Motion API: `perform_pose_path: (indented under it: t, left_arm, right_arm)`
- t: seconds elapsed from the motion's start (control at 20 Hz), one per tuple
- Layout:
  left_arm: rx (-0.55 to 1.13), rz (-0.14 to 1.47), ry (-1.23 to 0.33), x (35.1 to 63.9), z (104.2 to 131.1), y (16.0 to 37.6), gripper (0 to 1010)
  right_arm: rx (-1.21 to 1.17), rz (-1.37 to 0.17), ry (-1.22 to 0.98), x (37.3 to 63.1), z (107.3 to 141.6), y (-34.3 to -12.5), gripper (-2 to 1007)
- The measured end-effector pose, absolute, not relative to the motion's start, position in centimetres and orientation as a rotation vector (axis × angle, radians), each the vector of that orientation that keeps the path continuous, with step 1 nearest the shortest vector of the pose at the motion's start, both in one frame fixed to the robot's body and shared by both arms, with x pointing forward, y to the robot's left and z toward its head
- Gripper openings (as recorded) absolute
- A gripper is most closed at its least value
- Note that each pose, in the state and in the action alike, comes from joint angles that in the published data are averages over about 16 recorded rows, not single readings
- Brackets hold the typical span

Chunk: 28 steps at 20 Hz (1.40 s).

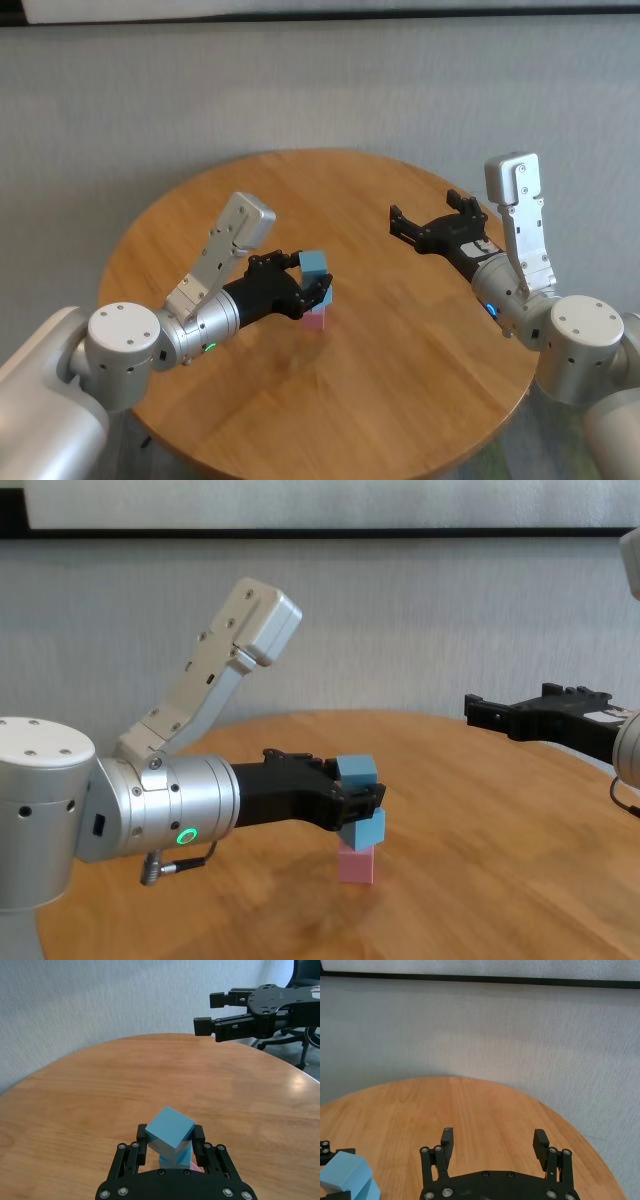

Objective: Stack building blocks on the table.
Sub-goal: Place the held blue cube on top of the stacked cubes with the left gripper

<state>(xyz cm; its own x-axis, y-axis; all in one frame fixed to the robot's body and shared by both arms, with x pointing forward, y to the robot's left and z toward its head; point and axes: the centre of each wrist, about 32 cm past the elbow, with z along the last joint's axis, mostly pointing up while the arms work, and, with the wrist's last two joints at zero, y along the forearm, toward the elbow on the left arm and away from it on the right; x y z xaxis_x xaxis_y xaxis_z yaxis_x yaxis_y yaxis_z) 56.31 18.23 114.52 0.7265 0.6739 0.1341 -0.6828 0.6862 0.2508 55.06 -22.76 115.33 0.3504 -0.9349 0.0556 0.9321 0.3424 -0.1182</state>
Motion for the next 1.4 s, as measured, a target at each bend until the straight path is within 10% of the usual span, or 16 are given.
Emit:
perform_pose_path:
  t: [1.4]
  left_arm:
    - [0.293,0.765,-0.029,56.54,114.35,17.97,678]
  right_arm:
    - [-0.137,-1.214,0.023,55.06,115.33,-22.76,1005]
